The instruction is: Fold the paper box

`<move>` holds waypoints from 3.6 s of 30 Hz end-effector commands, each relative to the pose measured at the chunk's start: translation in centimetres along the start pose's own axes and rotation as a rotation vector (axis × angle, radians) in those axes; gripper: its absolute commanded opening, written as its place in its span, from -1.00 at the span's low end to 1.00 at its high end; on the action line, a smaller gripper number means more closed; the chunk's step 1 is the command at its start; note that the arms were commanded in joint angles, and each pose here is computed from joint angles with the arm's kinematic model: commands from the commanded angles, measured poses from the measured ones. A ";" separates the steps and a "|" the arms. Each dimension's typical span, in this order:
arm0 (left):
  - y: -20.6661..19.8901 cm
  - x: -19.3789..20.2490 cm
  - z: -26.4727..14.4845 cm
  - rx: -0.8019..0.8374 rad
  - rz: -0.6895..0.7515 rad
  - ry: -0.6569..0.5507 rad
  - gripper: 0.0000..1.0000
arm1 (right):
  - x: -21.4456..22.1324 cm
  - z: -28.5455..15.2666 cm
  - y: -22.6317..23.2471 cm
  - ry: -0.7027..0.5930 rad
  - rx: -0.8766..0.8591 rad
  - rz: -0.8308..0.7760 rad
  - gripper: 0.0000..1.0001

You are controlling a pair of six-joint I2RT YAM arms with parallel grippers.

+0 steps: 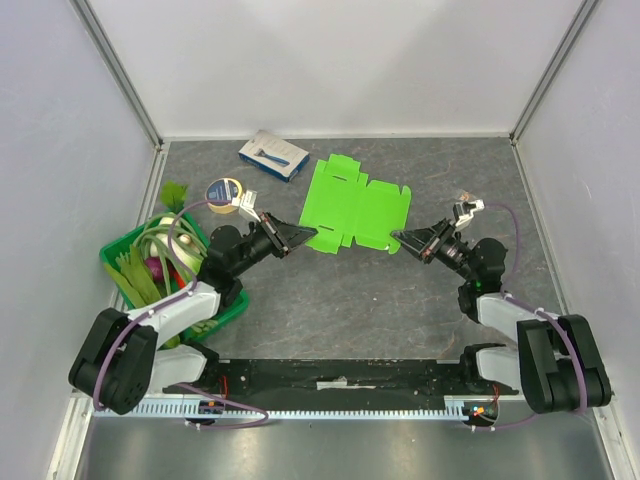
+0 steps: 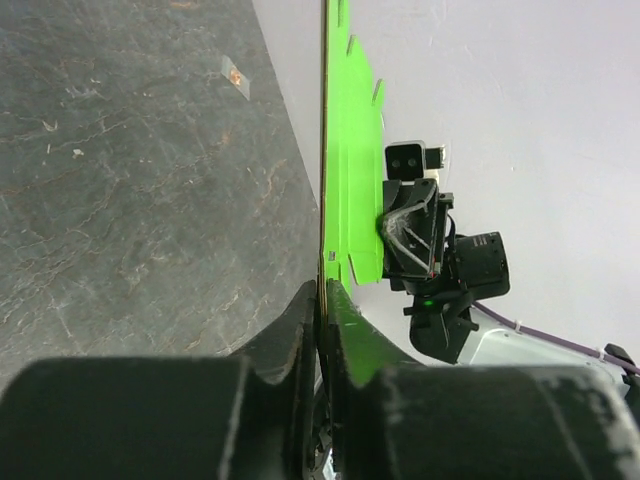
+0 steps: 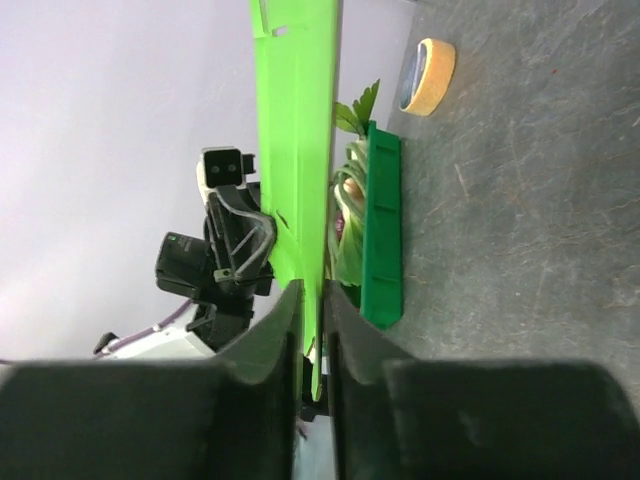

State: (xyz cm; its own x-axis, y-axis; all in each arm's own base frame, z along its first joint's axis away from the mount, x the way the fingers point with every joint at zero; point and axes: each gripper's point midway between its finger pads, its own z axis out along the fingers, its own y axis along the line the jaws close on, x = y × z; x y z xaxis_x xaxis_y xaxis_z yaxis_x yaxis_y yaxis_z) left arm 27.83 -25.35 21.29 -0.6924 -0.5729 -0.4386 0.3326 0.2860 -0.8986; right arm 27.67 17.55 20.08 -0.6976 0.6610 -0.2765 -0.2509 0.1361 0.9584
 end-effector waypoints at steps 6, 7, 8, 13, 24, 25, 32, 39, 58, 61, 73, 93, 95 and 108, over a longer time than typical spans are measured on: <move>-2.2 -2.2 -1.5 -0.116 0.318 0.051 -0.96 | -2.4 -1.0 -4.5 0.155 0.556 -0.502 0.74; -3.7 -2.8 -1.6 -0.105 0.356 0.058 -0.96 | -4.6 -0.7 -2.4 0.130 0.618 -0.644 0.76; -2.9 -1.6 -2.4 -0.151 0.350 0.142 -0.96 | -4.4 -2.2 -3.4 0.196 0.740 -0.728 0.78; -3.4 -1.7 -5.2 -0.259 0.541 0.280 -0.96 | -8.0 -0.8 0.9 0.129 0.863 -0.984 0.79; -7.9 1.4 -9.0 0.031 0.825 0.486 -0.95 | 0.3 7.4 13.7 0.535 0.032 -1.397 0.72; -8.3 1.4 -9.1 0.042 0.837 0.491 -0.95 | 0.7 7.8 15.1 0.547 -0.011 -1.410 0.72; -10.4 2.9 -9.6 0.184 0.848 0.571 -0.95 | 9.4 7.4 15.5 0.784 -0.185 -1.400 0.69; -9.8 3.7 -8.6 0.178 0.842 0.656 -0.94 | 14.5 6.6 14.1 0.994 -0.295 -1.327 0.23; -11.7 -0.9 -9.1 0.083 0.796 0.136 0.85 | 10.2 5.1 14.6 0.626 -0.240 -1.018 -1.00; -11.1 -0.1 -8.2 0.132 0.679 0.119 0.86 | 9.7 4.4 15.6 0.576 -0.264 -0.930 -1.00; -12.5 2.6 -5.7 0.369 0.603 0.298 -0.14 | 9.9 3.0 19.8 0.507 -0.444 -0.806 -1.00; -17.1 -2.5 -7.7 0.456 0.371 0.296 0.51 | 11.6 2.8 17.7 0.650 -0.493 -0.850 -1.00; -16.0 -3.3 -7.0 0.466 0.315 0.308 0.19 | 11.6 2.7 17.7 0.655 -0.500 -0.851 -1.00; -16.2 -1.7 -5.3 0.520 0.342 0.406 -0.40 | 11.9 3.7 17.1 0.664 -0.462 -0.822 -1.00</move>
State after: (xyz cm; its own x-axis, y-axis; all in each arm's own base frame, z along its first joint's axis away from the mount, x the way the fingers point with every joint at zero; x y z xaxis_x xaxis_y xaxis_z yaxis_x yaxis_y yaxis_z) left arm 22.32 -24.01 34.50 -0.6838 -0.2137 -0.6977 0.7111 0.0193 -0.7028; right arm 17.56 29.86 32.68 -0.4123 -0.0443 -0.9100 -0.9107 -0.0052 0.4129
